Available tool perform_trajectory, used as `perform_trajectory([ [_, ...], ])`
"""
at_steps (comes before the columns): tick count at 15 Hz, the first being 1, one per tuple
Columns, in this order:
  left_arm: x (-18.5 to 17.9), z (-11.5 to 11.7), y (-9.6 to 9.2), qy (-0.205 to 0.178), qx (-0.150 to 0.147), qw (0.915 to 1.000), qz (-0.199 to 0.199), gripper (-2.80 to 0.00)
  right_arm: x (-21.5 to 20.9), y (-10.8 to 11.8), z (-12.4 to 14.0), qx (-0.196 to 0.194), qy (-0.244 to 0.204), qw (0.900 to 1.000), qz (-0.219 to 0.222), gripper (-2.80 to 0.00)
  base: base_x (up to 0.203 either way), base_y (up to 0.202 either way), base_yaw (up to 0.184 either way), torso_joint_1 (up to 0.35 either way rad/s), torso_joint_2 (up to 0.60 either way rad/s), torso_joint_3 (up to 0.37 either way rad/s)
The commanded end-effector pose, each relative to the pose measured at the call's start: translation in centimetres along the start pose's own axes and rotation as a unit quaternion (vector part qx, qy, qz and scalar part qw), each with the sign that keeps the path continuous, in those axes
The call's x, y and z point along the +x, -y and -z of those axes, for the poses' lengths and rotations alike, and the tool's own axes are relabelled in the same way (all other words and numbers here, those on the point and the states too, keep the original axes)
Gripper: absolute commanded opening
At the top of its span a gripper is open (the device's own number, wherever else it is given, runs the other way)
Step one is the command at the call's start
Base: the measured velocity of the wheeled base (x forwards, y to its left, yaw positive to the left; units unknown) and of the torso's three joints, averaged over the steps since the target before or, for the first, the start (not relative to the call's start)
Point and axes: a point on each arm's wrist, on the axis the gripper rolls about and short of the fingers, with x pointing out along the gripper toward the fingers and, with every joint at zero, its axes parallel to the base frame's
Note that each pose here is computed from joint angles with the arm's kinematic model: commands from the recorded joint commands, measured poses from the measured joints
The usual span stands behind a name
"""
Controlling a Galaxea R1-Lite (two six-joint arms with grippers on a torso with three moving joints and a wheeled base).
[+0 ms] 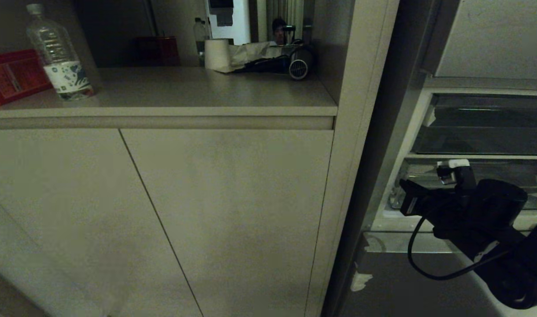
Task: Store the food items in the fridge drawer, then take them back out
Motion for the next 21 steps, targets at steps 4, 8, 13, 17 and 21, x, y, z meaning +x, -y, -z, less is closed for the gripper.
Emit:
perform_trajectory([
  [4, 0.0, 0.0, 0.0, -0.001, 0.000, 1.0000, 0.000, -2.80, -2.3, -0.2, -1.5, -0.001, 0.015, 1.000, -0.003, -2.80, 0.000, 0.000, 0.000, 0.000, 0.00, 0.000],
  [8, 0.0, 0.0, 0.0, -0.001, 0.000, 1.0000, 0.000, -2.80, -6.4, -0.3, -2.2, -0.001, 0.007, 1.000, -0.004, -2.80, 0.000, 0.000, 0.000, 0.000, 0.00, 0.000],
  [13, 0.0, 0.0, 0.0, -0.001, 0.000, 1.0000, 0.000, -2.80, -12.3, -0.4, -2.1, 0.002, -0.011, 1.000, -0.003, 0.00, 0.000, 0.000, 0.000, 0.000, 0.00, 0.000],
  [17, 0.0, 0.0, 0.0, -0.001, 0.000, 1.0000, 0.000, -2.80, -15.6, -0.4, -3.6, 0.003, 0.034, 0.999, 0.000, 0.00, 0.000, 0.000, 0.000, 0.000, 0.00, 0.000],
  [21, 0.0, 0.0, 0.0, -0.001, 0.000, 1.0000, 0.000, -2.80, -20.1, -0.5, -5.8, 0.000, 0.064, 0.998, 0.004, 0.00, 0.000, 0.000, 0.000, 0.000, 0.00, 0.000],
])
